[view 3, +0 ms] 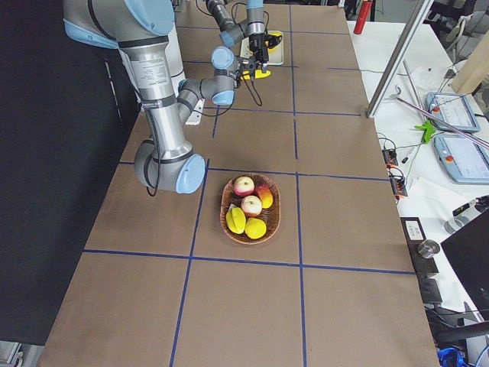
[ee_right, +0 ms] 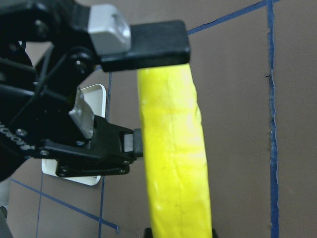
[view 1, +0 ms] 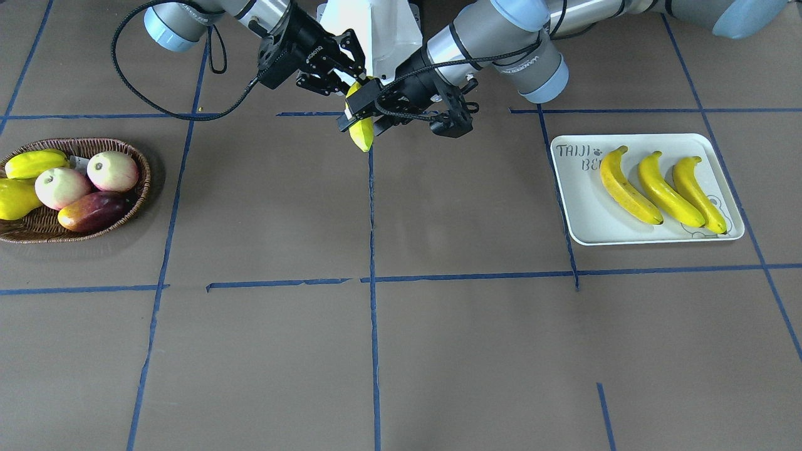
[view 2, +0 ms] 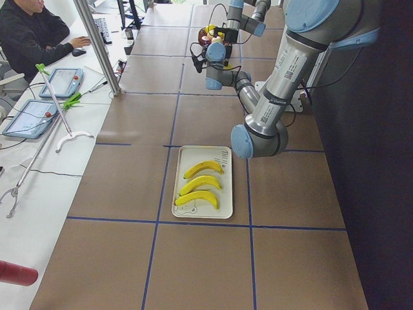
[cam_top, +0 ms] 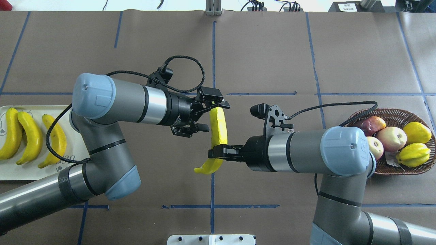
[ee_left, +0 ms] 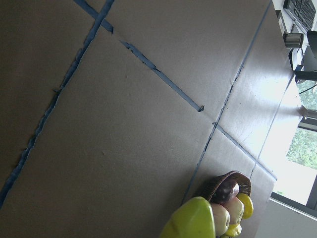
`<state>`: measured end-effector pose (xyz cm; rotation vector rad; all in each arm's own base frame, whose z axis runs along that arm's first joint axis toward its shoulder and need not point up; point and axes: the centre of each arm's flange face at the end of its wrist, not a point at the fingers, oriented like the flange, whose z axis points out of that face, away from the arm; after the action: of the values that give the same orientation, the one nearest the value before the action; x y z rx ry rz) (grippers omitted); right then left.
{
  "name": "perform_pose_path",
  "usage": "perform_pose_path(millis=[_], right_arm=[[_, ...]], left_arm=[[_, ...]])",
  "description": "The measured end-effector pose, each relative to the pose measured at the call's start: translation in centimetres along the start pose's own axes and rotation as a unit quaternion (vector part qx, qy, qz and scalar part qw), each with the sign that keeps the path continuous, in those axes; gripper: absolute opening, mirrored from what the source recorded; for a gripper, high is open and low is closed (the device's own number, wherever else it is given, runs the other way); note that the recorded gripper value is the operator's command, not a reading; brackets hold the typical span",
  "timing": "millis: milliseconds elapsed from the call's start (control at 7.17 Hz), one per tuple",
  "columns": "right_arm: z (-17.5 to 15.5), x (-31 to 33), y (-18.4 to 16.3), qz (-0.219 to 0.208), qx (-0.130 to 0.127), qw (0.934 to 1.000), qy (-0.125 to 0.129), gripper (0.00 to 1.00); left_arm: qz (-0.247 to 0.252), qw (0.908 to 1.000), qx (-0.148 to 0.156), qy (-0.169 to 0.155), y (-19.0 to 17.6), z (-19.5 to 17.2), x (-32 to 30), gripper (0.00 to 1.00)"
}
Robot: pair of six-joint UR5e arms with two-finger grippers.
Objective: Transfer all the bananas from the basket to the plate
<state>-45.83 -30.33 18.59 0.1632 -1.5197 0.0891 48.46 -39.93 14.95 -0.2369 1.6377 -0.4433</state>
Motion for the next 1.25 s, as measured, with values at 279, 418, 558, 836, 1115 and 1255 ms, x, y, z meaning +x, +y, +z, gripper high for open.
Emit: perform_pose_path(millis=[279, 418, 558, 836, 1115, 1255], right_arm=[[0.1, 0.0, 0.1, 0.0, -0.001, 1.0, 0.001, 0.04], [0.1, 0.1, 0.1, 0.0, -0.002, 1.0, 0.002, 0.99], [0.0, 0.0, 0.2, 0.001, -0.002, 1.0, 0.001, 1.0], [-0.2, -0.4, 0.2, 0.005, -0.001, 1.0, -0.001, 1.0], [-1.0, -1.1, 0.2, 0.008, 0.0, 0.9999, 0.006, 1.0], [-1.7, -1.6, 0.1, 0.009, 0.001, 0.9999, 0.013, 1.0]], left_arm=[[0.007, 1.0, -0.004, 0.001, 0.4, 0.1, -0.1, 0.0], [0.011, 0.9999, -0.004, 0.001, 0.4, 0.0, -0.1, 0.0], [0.013, 0.9999, -0.004, 0.001, 0.3, -0.1, -0.1, 0.0], [0.013, 0.9999, -0.001, 0.003, 0.2, -0.3, 0.1, 0.0], [0.012, 0.9999, 0.006, 0.001, -0.4, -0.6, 0.3, 0.0], [0.006, 0.9997, 0.02, -0.008, -1.7, -1.0, 0.6, 0.0]])
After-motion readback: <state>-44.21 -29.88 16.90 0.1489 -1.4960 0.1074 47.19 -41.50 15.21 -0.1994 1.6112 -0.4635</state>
